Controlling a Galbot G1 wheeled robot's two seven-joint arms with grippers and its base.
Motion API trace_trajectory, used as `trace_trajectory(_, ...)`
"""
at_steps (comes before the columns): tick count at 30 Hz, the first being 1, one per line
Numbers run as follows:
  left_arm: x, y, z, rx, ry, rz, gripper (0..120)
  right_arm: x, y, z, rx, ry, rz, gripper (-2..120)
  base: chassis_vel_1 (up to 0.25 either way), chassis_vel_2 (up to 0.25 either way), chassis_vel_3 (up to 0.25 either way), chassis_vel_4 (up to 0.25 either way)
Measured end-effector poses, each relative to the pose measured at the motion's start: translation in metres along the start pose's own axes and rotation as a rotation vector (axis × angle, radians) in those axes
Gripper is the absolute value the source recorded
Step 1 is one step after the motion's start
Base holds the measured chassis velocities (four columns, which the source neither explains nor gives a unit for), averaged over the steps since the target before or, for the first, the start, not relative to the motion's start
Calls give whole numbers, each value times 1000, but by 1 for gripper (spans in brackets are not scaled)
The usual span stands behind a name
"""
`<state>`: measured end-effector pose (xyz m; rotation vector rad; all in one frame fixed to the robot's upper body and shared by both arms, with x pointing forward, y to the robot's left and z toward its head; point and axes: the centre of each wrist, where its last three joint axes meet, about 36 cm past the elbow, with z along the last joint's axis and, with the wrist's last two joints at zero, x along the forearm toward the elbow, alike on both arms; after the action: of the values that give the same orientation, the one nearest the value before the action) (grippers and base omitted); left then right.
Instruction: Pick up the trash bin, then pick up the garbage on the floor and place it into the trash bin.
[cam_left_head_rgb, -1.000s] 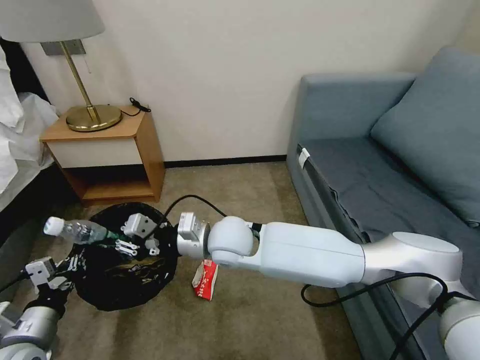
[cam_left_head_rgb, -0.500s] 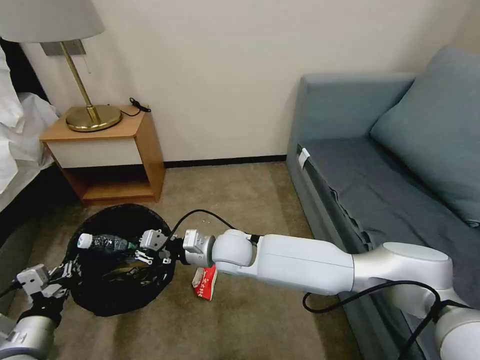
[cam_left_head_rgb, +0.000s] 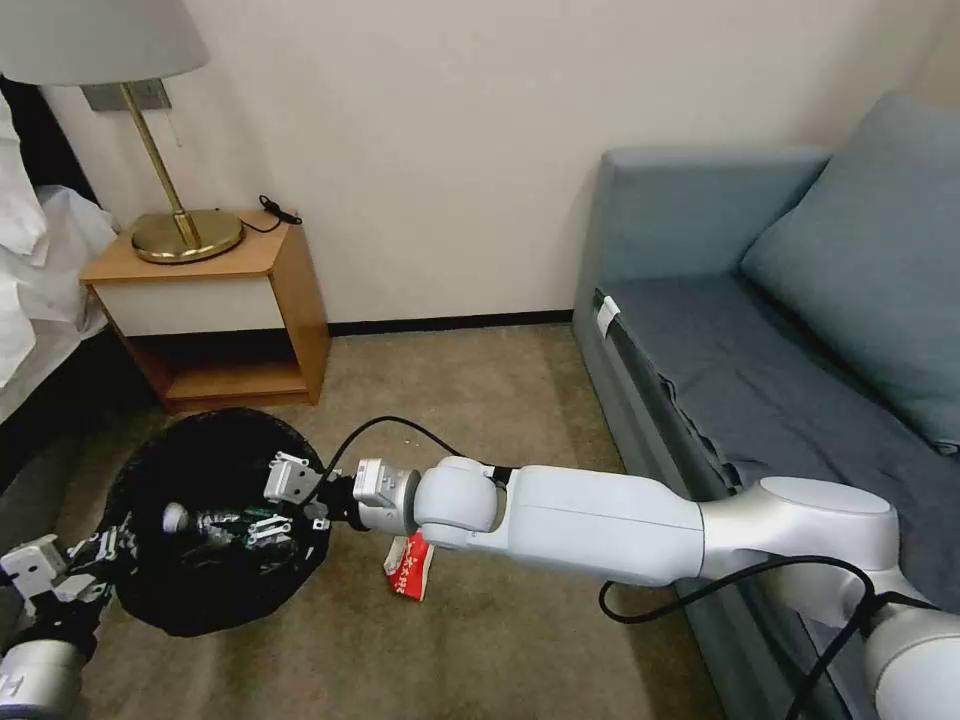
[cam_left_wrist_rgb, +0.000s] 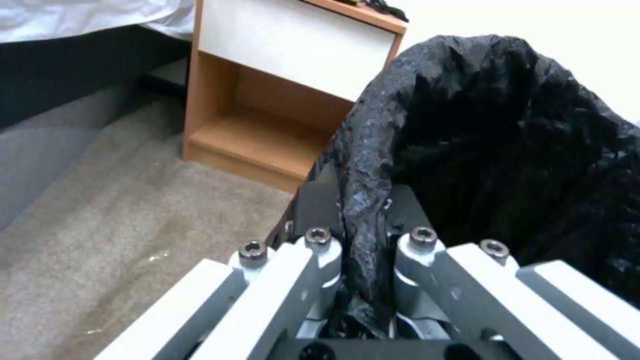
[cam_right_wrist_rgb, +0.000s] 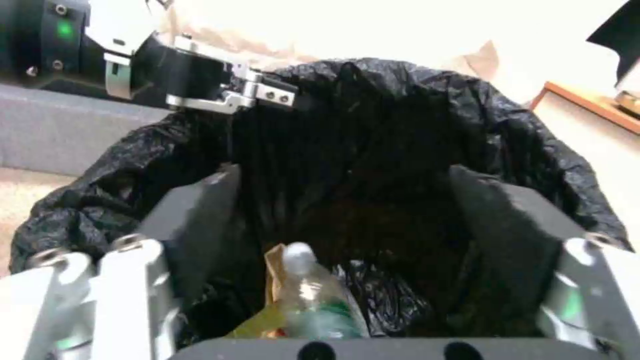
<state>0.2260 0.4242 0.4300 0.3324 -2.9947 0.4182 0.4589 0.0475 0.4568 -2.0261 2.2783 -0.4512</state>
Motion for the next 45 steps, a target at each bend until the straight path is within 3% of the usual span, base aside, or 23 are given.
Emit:
trace_trajectory(2,-1,5,-1,-6,0,-8,4,-2,-2,-1,-4,-3,22,96,0,0,0,0)
trace_trajectory(7,-1,15,-2,-21,-1,-26,4,-2,-15,-8,-23,-22,73,99,0,0,0,0)
trace_trajectory(13,-4,32,-6,-46,-2,-39,4,12,-46,-27,-154,-22,231,100,0,0,0,0)
trace_trajectory(18,-7,37,-5,-49,-2,-49,4,27,-59,-13,-186,65,319,100,0,0,0,0)
trace_trajectory(24,-6,37,-5,-53,-6,-62,4,31,-49,3,-300,195,366,100,0,0,0,0)
trace_trajectory(30,-1,42,-11,-66,-15,-82,4,18,-42,40,-375,350,364,100,0,0,0,0)
trace_trajectory(45,1,50,-17,-77,-19,-100,4,10,-11,141,-418,600,307,100,0,0,0,0)
